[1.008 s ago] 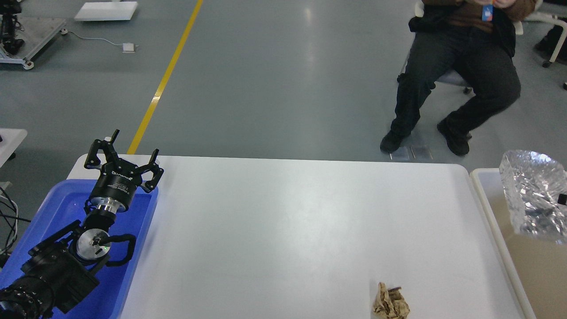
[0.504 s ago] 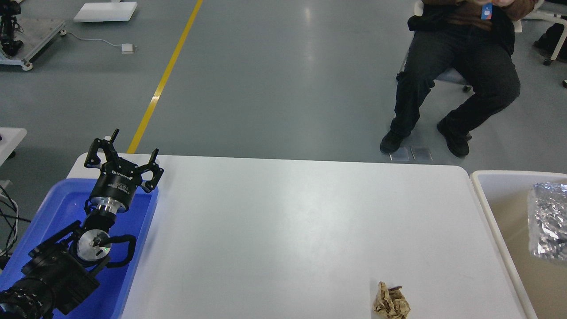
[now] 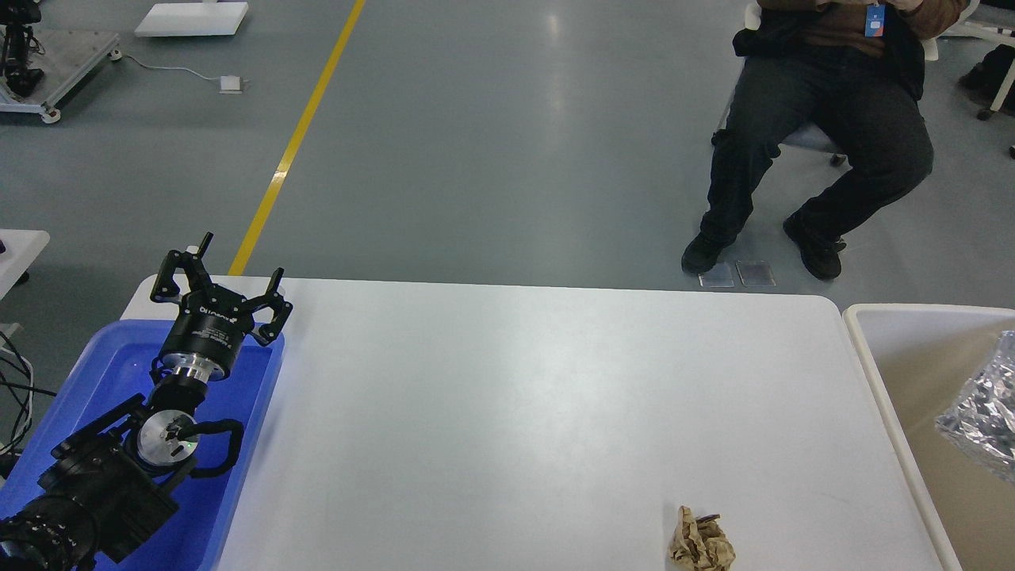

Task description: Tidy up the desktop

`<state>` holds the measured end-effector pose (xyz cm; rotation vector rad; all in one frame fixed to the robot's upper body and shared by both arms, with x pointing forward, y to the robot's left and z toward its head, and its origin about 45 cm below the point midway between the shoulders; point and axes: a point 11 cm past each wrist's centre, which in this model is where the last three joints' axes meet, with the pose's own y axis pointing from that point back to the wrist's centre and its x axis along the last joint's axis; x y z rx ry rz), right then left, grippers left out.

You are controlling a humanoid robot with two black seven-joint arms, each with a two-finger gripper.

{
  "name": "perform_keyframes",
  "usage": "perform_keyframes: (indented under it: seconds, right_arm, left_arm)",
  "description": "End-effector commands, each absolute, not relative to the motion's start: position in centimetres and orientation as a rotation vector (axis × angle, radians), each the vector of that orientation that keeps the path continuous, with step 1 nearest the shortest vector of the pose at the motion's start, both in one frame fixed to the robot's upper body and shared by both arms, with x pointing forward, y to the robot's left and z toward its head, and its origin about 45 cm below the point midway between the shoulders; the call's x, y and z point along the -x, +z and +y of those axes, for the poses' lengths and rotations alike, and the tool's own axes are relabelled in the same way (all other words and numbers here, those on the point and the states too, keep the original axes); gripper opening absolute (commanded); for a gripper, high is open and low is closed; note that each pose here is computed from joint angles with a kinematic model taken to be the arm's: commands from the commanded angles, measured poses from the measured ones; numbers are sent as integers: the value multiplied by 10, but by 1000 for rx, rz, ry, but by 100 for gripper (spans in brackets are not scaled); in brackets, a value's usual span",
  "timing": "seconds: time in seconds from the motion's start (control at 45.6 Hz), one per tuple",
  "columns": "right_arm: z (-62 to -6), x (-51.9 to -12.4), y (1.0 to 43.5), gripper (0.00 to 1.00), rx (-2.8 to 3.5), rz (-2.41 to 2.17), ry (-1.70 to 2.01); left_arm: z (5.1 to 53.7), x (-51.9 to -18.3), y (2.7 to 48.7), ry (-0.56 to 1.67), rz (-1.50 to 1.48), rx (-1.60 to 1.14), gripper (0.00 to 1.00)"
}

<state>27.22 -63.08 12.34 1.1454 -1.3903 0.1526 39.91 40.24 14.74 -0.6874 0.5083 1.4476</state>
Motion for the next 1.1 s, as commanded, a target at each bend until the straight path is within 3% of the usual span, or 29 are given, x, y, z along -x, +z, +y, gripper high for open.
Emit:
perform_keyframes:
  seconds: [0.0,0.197,0.592,0.635,0.679,0.701,0.767,0.898,1.074]
  right_arm:
    - [-633,-262,112,0,-1061,-1648,-84]
    - [-633,-242,96,0,-1061,-1571,-85]
    - [-634,-240,96,2,-1049,-1545,-63]
    - [-635,-240,96,26,-1049,-1548,-64]
    - [-634,-241,96,69,-1050,-1550,-63]
    - [-633,-242,96,77,-1053,-1555,-65]
    - [-632,-244,97,80,-1056,-1555,-64]
    - [-631,-248,99,100,-1063,-1562,-60]
    - [-628,-261,106,100,-1077,-1583,-42]
  left_arm:
    - [403,-399,148,1448,508,688,100]
    - [403,-399,147,1449,508,688,100]
    - [403,-399,147,1449,508,688,100]
    - [403,-399,147,1449,508,688,100]
    - [403,-399,147,1449,508,688,100]
    - [403,-399,147,1449,508,688,100]
    - [403,-399,147,1449,508,688,100]
    - [403,-399,147,1449,508,688,100]
    - [403,-399,147,1449,508,688,100]
